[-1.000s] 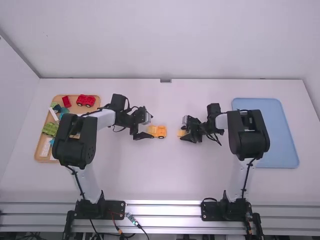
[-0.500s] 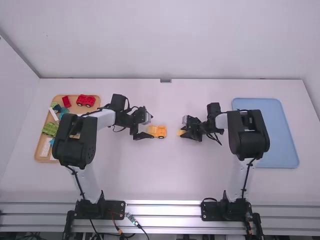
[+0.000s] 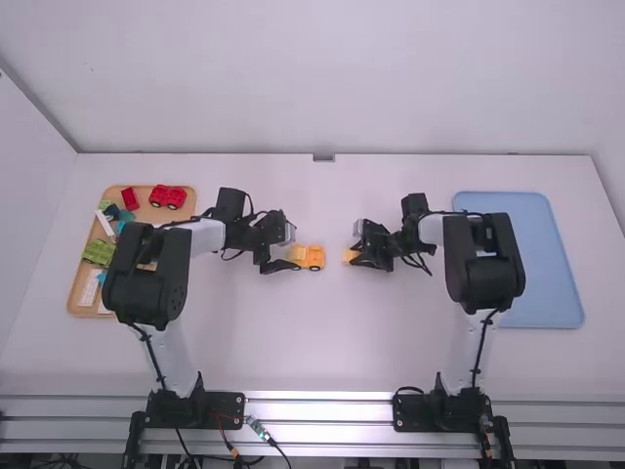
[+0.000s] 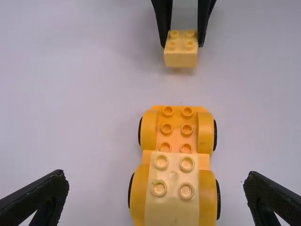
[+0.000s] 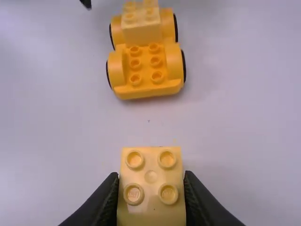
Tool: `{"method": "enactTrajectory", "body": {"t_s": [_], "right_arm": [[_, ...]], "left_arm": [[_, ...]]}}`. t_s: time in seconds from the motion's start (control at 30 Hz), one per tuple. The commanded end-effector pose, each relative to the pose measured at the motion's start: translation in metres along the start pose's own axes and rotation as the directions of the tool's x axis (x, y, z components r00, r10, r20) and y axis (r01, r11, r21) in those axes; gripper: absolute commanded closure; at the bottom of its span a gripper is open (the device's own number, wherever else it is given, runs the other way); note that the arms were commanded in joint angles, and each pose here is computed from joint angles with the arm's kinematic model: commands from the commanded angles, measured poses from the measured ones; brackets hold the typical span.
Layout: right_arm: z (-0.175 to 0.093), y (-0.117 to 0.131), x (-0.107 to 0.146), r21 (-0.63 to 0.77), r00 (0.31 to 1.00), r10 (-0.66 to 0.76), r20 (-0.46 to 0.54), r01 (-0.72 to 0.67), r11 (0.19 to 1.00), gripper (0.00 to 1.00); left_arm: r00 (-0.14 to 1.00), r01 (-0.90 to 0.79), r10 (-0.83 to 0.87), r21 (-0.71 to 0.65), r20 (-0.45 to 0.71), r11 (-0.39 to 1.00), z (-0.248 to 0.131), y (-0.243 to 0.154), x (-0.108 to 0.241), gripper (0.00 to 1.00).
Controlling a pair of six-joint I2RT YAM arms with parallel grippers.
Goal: Assemble lego blocks to make yellow taxi
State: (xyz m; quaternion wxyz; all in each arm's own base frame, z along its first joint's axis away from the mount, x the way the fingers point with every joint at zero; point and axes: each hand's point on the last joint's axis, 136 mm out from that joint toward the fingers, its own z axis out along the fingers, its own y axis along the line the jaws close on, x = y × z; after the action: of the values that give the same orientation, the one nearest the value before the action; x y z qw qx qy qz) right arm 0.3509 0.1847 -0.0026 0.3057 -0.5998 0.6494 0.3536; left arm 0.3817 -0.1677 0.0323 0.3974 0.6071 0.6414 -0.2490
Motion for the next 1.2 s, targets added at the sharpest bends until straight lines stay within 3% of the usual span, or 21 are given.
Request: {"method": "enactTrajectory", "body": {"t_s": [0.0,0.47,0.7,0.8,0.87,1.17], "right_arm": [[0.005,-0.002,-0.013,-0.028,0.999,-0.051,0.014,0.052,0.998,0.85],[0.012,0.006,-0.042,-0.094,0.989,-0.138,0.044,0.142,0.985,0.87],[0.020,0.010,-0.048,-0.112,0.986,-0.159,0.042,0.163,0.980,0.87],[0.024,0.009,-0.052,-0.107,0.985,-0.168,0.047,0.172,0.979,0.87],[0.027,0.005,-0.054,-0.094,0.988,-0.146,0.042,0.149,0.984,0.87],[0.044,0.007,-0.063,-0.097,0.984,-0.176,0.022,0.177,0.979,0.91]], "left_arm": [[0.998,0.069,-0.069,0.030,-0.001,0.997,0.007,-0.010,0.016,0.00],[0.994,0.068,-0.077,0.115,0.078,0.991,0.027,-0.009,0.025,0.03],[0.993,0.064,-0.074,0.112,0.088,0.992,0.030,-0.008,0.027,0.16],[0.995,0.068,-0.076,0.109,0.070,0.992,0.030,-0.008,0.030,0.32],[0.995,0.071,-0.079,0.111,0.068,0.991,0.030,-0.009,0.030,0.34],[0.995,0.068,-0.075,0.108,0.068,0.992,0.030,-0.008,0.030,0.32]]}}
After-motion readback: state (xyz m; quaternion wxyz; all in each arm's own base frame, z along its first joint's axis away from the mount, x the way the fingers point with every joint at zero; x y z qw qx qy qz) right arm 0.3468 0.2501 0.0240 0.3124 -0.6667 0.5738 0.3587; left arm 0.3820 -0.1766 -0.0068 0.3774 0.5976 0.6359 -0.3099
